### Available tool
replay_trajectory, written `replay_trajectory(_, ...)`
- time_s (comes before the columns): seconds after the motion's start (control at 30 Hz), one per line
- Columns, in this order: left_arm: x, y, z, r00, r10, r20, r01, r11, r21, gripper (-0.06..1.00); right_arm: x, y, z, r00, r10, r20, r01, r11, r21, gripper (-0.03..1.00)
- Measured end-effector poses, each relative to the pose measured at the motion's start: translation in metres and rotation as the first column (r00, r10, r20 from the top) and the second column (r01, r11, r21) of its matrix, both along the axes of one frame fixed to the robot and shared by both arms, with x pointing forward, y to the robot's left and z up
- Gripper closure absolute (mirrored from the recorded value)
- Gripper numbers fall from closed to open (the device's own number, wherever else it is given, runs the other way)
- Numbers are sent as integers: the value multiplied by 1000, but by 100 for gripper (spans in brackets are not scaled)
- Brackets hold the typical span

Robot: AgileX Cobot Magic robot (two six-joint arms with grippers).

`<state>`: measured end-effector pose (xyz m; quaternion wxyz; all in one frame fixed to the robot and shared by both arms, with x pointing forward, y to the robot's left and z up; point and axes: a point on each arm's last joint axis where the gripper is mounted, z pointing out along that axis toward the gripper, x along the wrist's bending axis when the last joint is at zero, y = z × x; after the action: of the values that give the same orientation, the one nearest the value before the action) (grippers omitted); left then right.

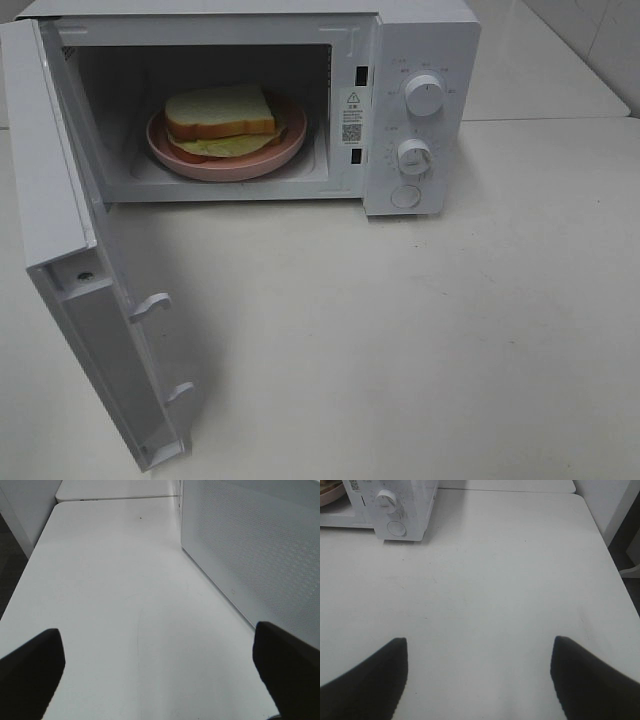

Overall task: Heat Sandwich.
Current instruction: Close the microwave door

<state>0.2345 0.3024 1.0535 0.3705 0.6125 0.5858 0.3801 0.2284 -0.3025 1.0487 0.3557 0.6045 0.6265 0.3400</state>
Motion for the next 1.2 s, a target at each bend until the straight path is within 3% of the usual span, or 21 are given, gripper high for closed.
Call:
replay_trajectory(0.53, 3, 0, 7, 1000, 0, 25, 0, 1000, 0, -2, 0, 0, 0, 1000, 0, 0, 0, 1000, 0, 21)
replay_trajectory(0.67, 15, 0, 13, 1000, -1, 30, 0, 1000, 1, 3, 0, 0, 0, 1000, 0, 0, 0, 1000, 0, 21)
replay_trajectory(0.77, 33, -1, 18, 999, -2, 32, 1, 1000, 1, 18, 0, 0, 0, 1000, 0, 0, 0, 1000, 0, 21)
replay_trajectory(0.83, 36, -1, 18, 1000, -2, 27, 2, 1000, 2, 23, 0, 0, 0, 1000, 0, 0, 0, 1000, 0, 21)
replay_trajectory(0.87, 47, -1, 20, 1000, -2, 17, 2, 1000, 2, 33, 0, 0, 0, 1000, 0, 0, 0, 1000, 0, 21)
replay_trajectory(0.93, 56, -1, 20, 1000, -3, 3, 3, 1000, 2, 44, 0, 0, 0, 1000, 0, 0, 0, 1000, 0, 21)
replay_trajectory(1.0, 61, -1, 20, 1000, -3, -7, 3, 1000, 3, 48, 0, 0, 0, 1000, 0, 0, 0, 1000, 0, 21)
replay_trajectory(1.1, 83, -2, 18, 999, -3, -46, 4, 1000, 4, 70, 0, 0, 0, 1000, 0, 0, 0, 1000, 0, 21)
replay_trajectory(1.13, 83, -2, 18, 999, -3, -46, 4, 1000, 4, 70, 0, 0, 0, 1000, 0, 0, 0, 1000, 0, 21)
replay_trajectory(1.2, 101, -2, 15, 998, -4, -62, 4, 1000, 7, 89, 0, 0, 0, 1000, 0, 0, 0, 1000, 0, 21)
